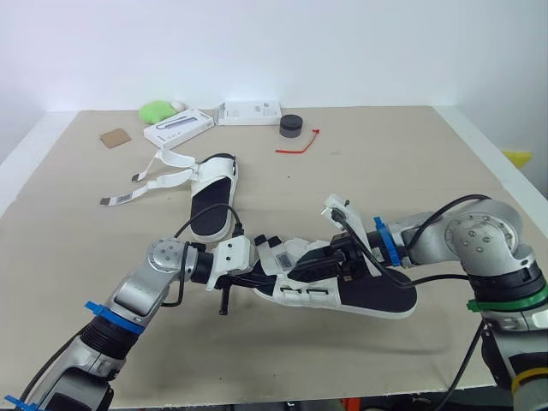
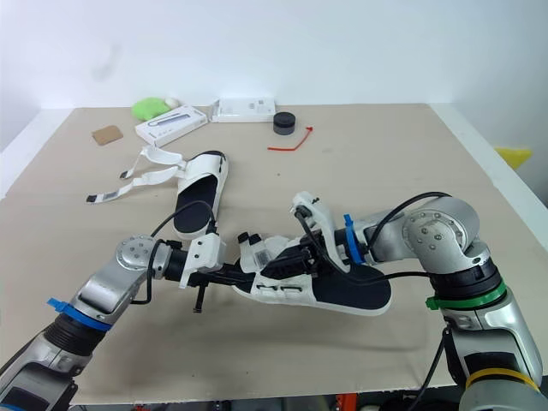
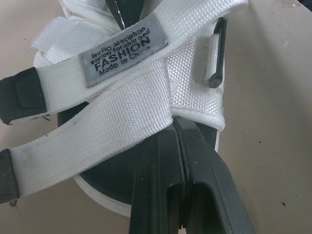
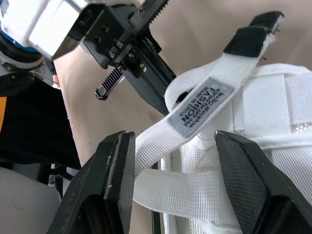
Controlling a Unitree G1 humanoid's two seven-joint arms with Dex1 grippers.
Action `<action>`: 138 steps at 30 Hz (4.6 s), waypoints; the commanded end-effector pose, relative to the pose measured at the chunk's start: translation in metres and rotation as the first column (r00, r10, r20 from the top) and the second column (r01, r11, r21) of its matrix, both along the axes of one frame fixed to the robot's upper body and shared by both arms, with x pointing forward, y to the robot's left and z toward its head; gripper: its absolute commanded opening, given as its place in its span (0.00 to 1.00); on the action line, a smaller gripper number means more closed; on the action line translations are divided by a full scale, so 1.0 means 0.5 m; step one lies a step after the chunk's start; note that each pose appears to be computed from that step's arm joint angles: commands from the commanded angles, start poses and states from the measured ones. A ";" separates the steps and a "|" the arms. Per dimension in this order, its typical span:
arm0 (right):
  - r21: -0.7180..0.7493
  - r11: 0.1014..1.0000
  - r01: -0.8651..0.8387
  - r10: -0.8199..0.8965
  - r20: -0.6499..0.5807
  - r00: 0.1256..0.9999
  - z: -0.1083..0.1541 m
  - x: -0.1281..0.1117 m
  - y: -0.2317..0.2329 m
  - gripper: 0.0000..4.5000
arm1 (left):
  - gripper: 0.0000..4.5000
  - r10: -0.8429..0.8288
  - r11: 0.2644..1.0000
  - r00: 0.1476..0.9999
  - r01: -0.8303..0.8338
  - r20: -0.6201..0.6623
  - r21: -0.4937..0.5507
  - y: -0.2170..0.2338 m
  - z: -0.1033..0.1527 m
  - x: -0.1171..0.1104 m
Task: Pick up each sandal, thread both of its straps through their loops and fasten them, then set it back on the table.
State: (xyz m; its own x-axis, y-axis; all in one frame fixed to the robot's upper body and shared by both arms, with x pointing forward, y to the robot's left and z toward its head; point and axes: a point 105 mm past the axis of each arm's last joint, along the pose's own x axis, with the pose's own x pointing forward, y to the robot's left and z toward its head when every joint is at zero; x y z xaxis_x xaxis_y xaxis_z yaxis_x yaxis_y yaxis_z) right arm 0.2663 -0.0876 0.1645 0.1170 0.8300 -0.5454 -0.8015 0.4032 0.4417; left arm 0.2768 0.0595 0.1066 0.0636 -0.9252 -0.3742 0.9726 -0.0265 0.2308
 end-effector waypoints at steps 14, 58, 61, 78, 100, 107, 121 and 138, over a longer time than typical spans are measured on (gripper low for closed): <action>0.069 0.998 -0.009 0.013 -0.059 0.998 0.006 -0.005 0.013 0.52 | 0.00 0.009 1.000 1.000 -0.008 -0.007 0.016 0.004 -0.007 -0.001; -0.653 0.582 -0.485 0.464 0.756 -0.462 0.003 -0.077 -0.030 0.34 | 0.00 0.019 0.999 0.998 -0.021 -0.066 -0.031 -0.005 0.008 0.000; -0.558 0.615 -0.557 0.442 0.829 -0.343 0.017 -0.087 -0.035 0.65 | 0.00 0.019 0.999 0.997 -0.022 -0.068 -0.029 -0.005 0.007 -0.001; 0.129 0.904 -0.407 0.370 0.240 0.897 -0.022 -0.168 -0.095 0.86 | 0.00 0.022 0.999 0.995 -0.026 -0.097 -0.045 -0.004 0.022 0.004; 0.057 0.973 -0.223 0.193 0.325 0.926 -0.068 -0.048 -0.080 0.86 | 0.00 0.059 0.996 0.994 -0.065 -0.097 -0.060 0.000 0.032 0.009; 0.163 0.954 -0.250 0.239 0.086 0.967 -0.043 -0.105 -0.073 0.86 | 0.00 0.062 0.996 0.994 -0.068 -0.095 -0.054 0.001 0.024 0.009; 0.139 0.989 -0.050 0.068 -0.126 0.990 -0.086 -0.090 -0.050 0.86 | 0.00 0.059 0.996 0.993 -0.066 -0.102 -0.064 -0.006 0.023 0.006; 0.125 0.992 -0.032 0.057 -0.203 0.978 -0.095 -0.095 -0.034 0.01 | 0.00 0.066 0.996 0.992 -0.072 -0.104 -0.053 0.000 0.019 0.006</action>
